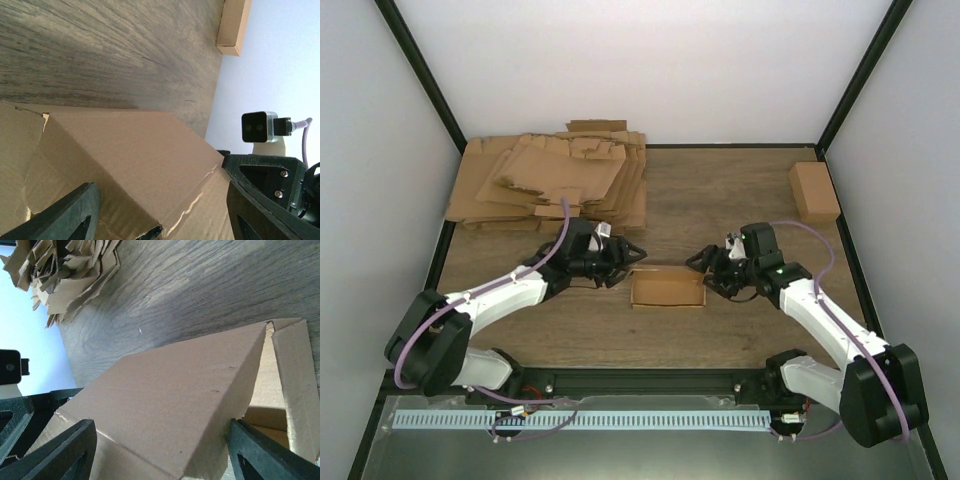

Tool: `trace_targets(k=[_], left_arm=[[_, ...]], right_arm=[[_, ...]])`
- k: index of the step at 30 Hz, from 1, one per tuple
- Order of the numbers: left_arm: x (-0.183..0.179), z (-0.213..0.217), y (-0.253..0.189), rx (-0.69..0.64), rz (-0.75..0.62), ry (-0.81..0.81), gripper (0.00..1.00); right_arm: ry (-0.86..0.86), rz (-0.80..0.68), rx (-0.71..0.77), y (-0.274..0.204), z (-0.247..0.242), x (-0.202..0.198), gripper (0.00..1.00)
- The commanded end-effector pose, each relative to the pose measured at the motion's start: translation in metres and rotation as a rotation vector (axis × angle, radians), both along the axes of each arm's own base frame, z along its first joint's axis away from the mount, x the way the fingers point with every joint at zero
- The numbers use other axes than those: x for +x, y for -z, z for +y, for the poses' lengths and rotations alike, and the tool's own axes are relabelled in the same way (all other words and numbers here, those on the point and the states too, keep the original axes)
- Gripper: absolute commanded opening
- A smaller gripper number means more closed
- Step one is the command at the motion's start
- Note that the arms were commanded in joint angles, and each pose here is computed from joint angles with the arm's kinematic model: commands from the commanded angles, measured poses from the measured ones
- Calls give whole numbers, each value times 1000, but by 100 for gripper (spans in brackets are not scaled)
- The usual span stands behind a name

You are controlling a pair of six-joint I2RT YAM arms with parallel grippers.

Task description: Fold the paper box

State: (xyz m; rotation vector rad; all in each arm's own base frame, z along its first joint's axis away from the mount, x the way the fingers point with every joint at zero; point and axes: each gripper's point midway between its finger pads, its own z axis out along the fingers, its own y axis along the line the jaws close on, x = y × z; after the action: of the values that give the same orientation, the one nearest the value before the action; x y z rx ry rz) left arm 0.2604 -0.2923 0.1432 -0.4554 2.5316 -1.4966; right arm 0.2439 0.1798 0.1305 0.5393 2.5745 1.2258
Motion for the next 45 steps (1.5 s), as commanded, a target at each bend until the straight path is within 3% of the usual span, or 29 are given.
trace_targets(k=[1,15,23,27,33,35,39,45], left_arm=[[-6,-4,7,22,-4,18,72],[-30,23,52,163,7,14,57],[-29,32,46,243,-44,30,55],[-31,35,44,247,-54,26,54],[-28,25,33,179,-58,33,42],[-26,22,28,165,-59,29,45],[-23,16,19,123,-51,17,71],[-27,-5,0,38,-53,48,80]], right_arm=[[2,-34,-38,1,-5,0,74],[-4,-69,-180,27,-28,-15,64],[-5,-90,-229,26,-33,-12,59],[3,-111,-274,23,-40,-9,59],[-13,-103,-254,25,-35,-10,58],[-14,-110,-247,22,-34,-8,58],[-19,-127,-219,12,-29,-4,63],[-40,-147,-158,-13,-14,5,71]])
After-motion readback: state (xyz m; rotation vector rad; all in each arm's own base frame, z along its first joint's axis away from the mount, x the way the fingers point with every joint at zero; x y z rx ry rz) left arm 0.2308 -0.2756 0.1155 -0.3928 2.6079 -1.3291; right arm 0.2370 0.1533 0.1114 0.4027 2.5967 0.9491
